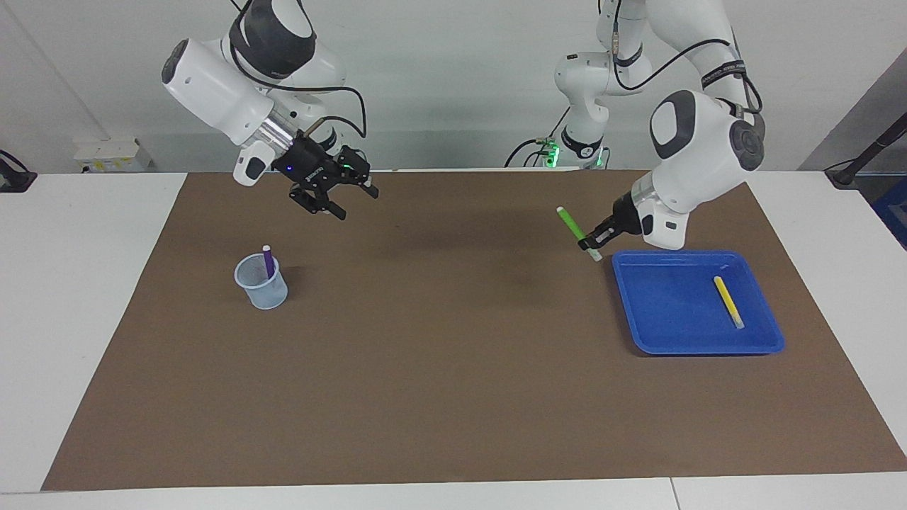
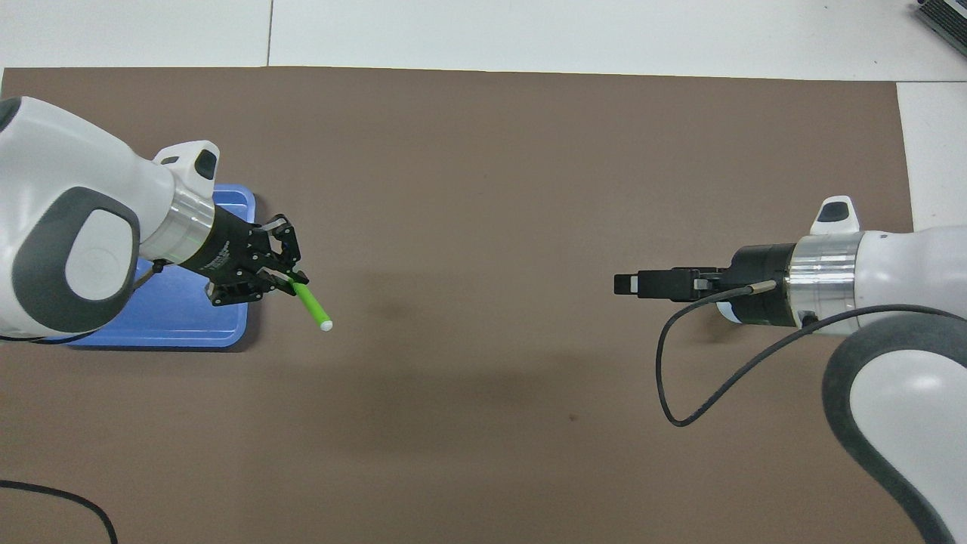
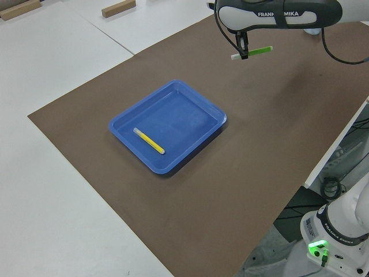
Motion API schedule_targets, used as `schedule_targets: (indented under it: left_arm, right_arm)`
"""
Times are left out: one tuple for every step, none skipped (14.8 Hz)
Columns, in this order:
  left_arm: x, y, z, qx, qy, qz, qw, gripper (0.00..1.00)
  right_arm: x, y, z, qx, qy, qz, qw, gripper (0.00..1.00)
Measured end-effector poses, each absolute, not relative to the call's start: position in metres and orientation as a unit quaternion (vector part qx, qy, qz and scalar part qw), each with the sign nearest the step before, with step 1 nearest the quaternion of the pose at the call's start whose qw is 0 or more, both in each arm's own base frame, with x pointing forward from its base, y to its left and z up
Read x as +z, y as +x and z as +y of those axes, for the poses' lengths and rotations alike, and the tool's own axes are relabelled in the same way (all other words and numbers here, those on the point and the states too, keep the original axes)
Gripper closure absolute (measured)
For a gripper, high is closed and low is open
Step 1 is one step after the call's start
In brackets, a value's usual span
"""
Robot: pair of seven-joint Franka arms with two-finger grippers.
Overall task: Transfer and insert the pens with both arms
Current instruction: 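Lift the green pen toward the right gripper while the right gripper approaches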
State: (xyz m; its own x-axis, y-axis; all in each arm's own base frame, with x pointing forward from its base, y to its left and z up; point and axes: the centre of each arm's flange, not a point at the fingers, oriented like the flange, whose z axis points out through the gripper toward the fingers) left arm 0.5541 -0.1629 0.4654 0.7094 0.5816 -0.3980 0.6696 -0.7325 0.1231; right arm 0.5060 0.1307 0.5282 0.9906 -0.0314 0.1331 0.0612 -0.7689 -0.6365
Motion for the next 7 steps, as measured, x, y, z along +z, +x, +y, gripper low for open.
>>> schedule_targets:
  left_arm:
    - [0.469,0.549,-0.180,-0.175,0.907,0.360,0.132,0.83]
    - [0.472,0.545,-0.195,-0.179,0.900,0.375,0.133,0.83]
    - [0.476,0.541,-0.207,-0.181,0.892,0.391,0.135,0.83]
    - [0.480,0.539,-0.217,-0.179,0.884,0.409,0.139,0.83]
    - [0.484,0.538,-0.227,-0.174,0.875,0.429,0.143,0.83]
    - [0.487,0.536,-0.237,-0.169,0.865,0.450,0.146,0.83]
    - [0.491,0.534,-0.249,-0.164,0.856,0.468,0.149,0.83]
  right_arm:
    - [0.531,0.505,0.142,-0.074,-0.933,-0.006,0.353,0.10]
    - [0.533,0.504,0.153,-0.079,-0.927,-0.003,0.367,0.10]
    - [0.534,0.504,0.161,-0.084,-0.922,0.001,0.377,0.10]
    - [0.534,0.503,0.169,-0.088,-0.918,0.005,0.386,0.10]
    - [0.534,0.501,0.178,-0.093,-0.915,0.006,0.393,0.10]
    - [0.533,0.499,0.186,-0.100,-0.912,0.009,0.398,0.10]
    - [0.532,0.497,0.194,-0.106,-0.909,0.013,0.402,0.10]
